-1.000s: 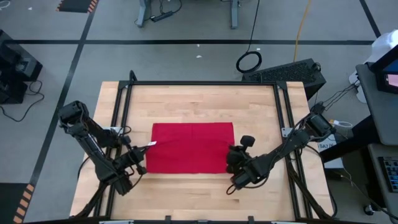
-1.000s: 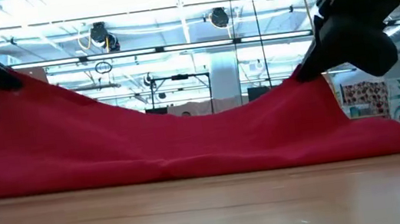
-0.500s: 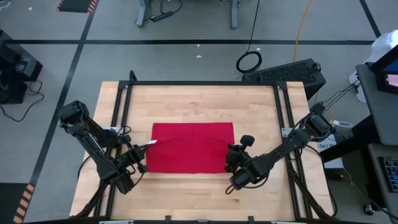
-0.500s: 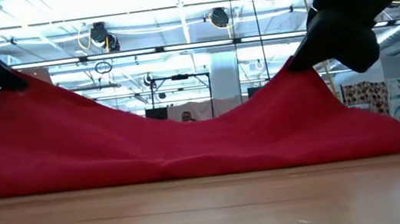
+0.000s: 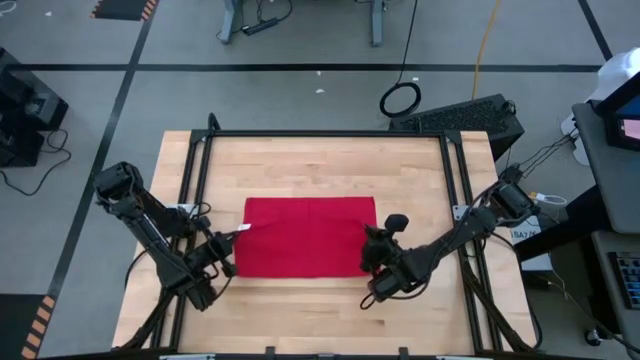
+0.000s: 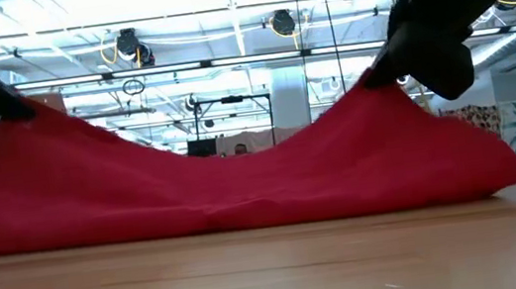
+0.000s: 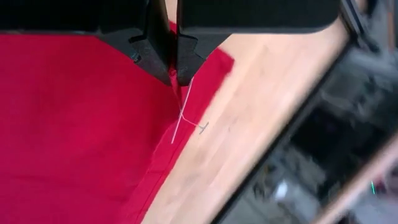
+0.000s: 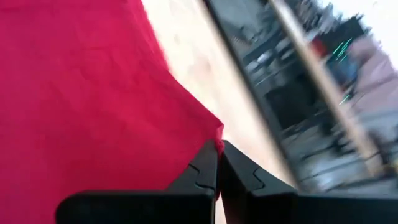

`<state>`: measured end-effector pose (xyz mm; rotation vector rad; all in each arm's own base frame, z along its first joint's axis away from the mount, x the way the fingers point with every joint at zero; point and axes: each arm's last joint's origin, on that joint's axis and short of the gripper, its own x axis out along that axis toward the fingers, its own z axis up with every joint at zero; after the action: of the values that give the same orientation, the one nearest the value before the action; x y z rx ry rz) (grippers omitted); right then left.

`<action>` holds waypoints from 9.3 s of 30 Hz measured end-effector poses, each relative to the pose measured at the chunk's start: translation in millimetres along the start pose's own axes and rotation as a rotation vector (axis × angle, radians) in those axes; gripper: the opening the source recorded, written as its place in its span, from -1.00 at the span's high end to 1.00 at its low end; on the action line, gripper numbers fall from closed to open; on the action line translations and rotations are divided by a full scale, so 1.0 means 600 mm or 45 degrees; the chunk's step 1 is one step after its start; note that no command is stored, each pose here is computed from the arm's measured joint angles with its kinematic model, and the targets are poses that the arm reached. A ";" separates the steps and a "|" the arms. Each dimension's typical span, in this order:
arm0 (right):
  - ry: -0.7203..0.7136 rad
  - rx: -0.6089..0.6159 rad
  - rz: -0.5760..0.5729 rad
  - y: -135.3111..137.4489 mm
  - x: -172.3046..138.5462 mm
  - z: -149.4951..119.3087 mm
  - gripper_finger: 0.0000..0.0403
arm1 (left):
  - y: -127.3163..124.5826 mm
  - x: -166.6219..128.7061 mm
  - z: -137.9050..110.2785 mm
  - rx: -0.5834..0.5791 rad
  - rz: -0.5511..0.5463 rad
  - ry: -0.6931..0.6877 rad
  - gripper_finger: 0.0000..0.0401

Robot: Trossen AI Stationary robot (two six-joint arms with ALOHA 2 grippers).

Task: Roll towel
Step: Roll the red towel

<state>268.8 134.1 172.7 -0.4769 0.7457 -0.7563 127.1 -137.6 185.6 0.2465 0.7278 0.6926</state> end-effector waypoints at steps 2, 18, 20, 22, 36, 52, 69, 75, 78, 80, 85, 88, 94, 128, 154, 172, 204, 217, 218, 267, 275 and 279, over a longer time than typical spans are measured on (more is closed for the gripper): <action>0.077 0.113 0.079 0.003 0.000 -0.003 1.00 | -0.002 -0.002 0.000 -0.107 -0.009 0.073 0.96; 0.305 0.653 0.798 -0.102 -0.171 0.052 1.00 | -0.022 -0.114 0.122 -0.490 -0.407 0.333 0.96; 0.293 0.682 0.862 -0.124 -0.186 0.051 1.00 | -0.022 -0.129 0.133 -0.525 -0.463 0.362 0.96; 0.268 0.699 0.916 -0.141 -0.201 0.049 1.00 | -0.024 -0.144 0.142 -0.559 -0.536 0.383 0.96; 0.289 0.799 1.217 -0.131 -0.290 0.020 1.00 | -0.056 -0.180 0.157 -0.717 -0.851 0.449 0.96; 0.320 0.608 0.891 -0.152 -0.207 0.026 1.00 | -0.025 -0.122 0.140 -0.323 -0.486 0.315 0.96; 0.465 0.616 0.654 -0.122 -0.133 -0.043 1.00 | -0.029 -0.039 0.137 -0.113 -0.335 0.291 0.96; 0.469 0.621 0.637 -0.112 -0.115 -0.059 1.00 | -0.028 -0.024 0.139 -0.142 -0.309 0.302 0.96; 0.478 0.612 0.610 -0.110 -0.106 -0.067 1.00 | -0.025 -0.020 0.139 -0.127 -0.285 0.308 0.96; 0.478 0.596 0.598 -0.110 -0.099 -0.070 1.00 | -0.023 -0.019 0.139 -0.117 -0.274 0.312 0.96; 0.470 0.564 0.593 -0.109 -0.088 -0.071 1.00 | -0.023 -0.019 0.139 -0.121 -0.274 0.316 0.96; 0.464 0.562 0.594 -0.106 -0.080 -0.073 1.00 | -0.024 -0.020 0.138 -0.122 -0.280 0.328 0.96; 0.463 0.572 0.596 -0.100 -0.066 -0.083 1.00 | -0.028 -0.016 0.137 -0.061 -0.276 0.331 0.96; 0.533 0.437 0.519 -0.078 -0.014 -0.115 1.00 | -0.062 0.062 0.116 0.133 -0.084 0.478 0.96; 0.595 0.407 0.502 -0.070 0.003 -0.117 1.00 | -0.056 0.126 0.094 0.072 -0.020 0.430 0.96; 0.624 0.463 0.489 -0.071 0.003 -0.118 0.44 | -0.057 0.128 0.097 -0.116 0.020 0.394 0.96; 0.397 0.885 0.896 -0.114 -0.064 -0.031 0.48 | 0.019 0.124 0.150 -0.726 -0.379 0.428 0.18; 0.309 0.881 1.054 -0.120 -0.062 -0.008 0.65 | 0.001 0.129 0.203 -0.487 -0.670 0.064 0.18; 0.279 0.888 1.036 -0.120 -0.064 -0.007 0.69 | 0.001 0.129 0.204 -0.567 -0.665 0.081 0.18; -0.281 0.633 1.223 0.052 -0.046 -0.048 1.00 | -0.157 0.145 0.201 -0.604 -1.003 -0.172 0.95; -0.394 0.597 1.160 0.108 0.003 -0.064 1.00 | -0.192 0.168 0.167 -0.574 -0.963 -0.072 0.95; -0.386 0.603 1.150 0.128 0.020 -0.078 1.00 | -0.212 0.178 0.144 -0.520 -0.944 -0.025 0.95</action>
<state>273.4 168.6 88.5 0.1907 0.4013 0.0100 306.5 -160.7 137.0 -0.3816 0.5833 0.1164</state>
